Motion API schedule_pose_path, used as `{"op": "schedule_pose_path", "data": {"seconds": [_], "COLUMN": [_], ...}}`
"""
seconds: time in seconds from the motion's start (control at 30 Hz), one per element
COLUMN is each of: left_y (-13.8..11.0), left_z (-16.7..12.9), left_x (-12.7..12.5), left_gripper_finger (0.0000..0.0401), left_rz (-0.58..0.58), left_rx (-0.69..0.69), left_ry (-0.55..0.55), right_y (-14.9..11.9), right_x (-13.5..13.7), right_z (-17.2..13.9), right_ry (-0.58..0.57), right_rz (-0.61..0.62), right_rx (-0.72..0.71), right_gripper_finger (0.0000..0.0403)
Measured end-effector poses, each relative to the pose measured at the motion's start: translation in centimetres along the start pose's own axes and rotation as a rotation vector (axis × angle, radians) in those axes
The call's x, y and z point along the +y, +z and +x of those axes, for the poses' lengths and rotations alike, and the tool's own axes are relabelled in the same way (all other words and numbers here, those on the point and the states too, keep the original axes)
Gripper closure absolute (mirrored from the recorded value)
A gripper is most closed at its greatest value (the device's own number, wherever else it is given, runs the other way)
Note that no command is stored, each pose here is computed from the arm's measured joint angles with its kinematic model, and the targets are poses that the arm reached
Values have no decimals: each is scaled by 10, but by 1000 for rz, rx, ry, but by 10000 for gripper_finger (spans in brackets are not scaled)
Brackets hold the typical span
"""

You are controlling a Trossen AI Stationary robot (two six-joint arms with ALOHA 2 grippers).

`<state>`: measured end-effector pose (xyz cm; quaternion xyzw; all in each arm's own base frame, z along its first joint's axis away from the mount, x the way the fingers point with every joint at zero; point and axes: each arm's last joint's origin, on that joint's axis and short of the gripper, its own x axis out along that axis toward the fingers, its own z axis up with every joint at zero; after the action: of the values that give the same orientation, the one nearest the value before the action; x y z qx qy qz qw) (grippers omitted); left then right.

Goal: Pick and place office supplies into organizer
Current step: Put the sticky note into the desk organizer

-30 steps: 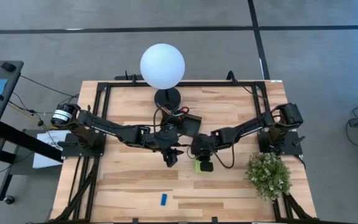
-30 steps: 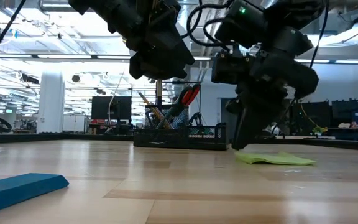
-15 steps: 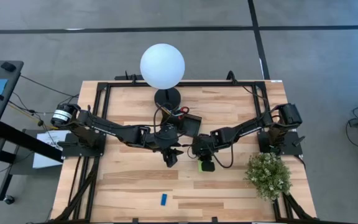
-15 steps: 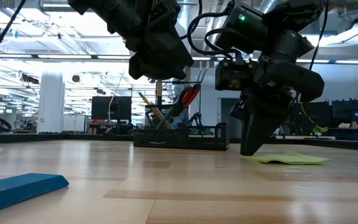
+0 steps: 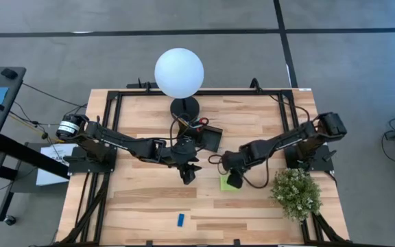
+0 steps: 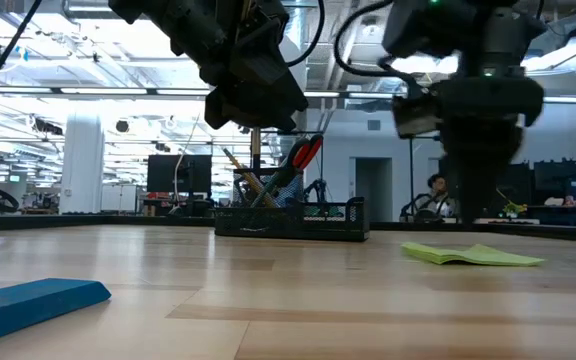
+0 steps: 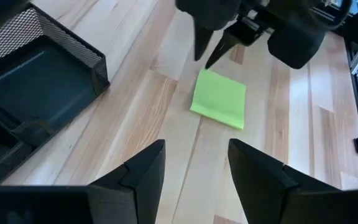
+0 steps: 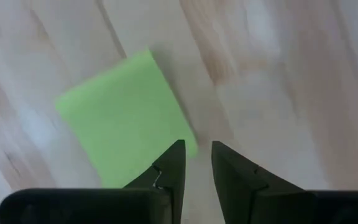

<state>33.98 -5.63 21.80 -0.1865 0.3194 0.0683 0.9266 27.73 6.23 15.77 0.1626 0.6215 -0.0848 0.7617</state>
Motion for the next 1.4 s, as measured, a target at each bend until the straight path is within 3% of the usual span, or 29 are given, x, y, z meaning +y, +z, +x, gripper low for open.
{"op": "schedule_pose_path", "data": {"seconds": [0.17,0.3,0.7,1.4], "left_y": [0,0,0,0], "left_z": [0,0,0,0], "left_x": [0,0,0,0], "left_gripper_finger": [231,230,230,230], "left_rz": [0,-8,-25,-25], "left_rx": [-1,0,2,4], "left_ry": [0,0,-1,2], "right_y": [-10,-5,-7,-10], "right_x": [5,9,-6,2], "right_z": [6,5,10,21], "right_ry": [-37,-6,-43,109], "right_rz": [71,64,137,128], "right_rx": [64,9,52,-1], "right_gripper_finger": [331,331,331,331]}}
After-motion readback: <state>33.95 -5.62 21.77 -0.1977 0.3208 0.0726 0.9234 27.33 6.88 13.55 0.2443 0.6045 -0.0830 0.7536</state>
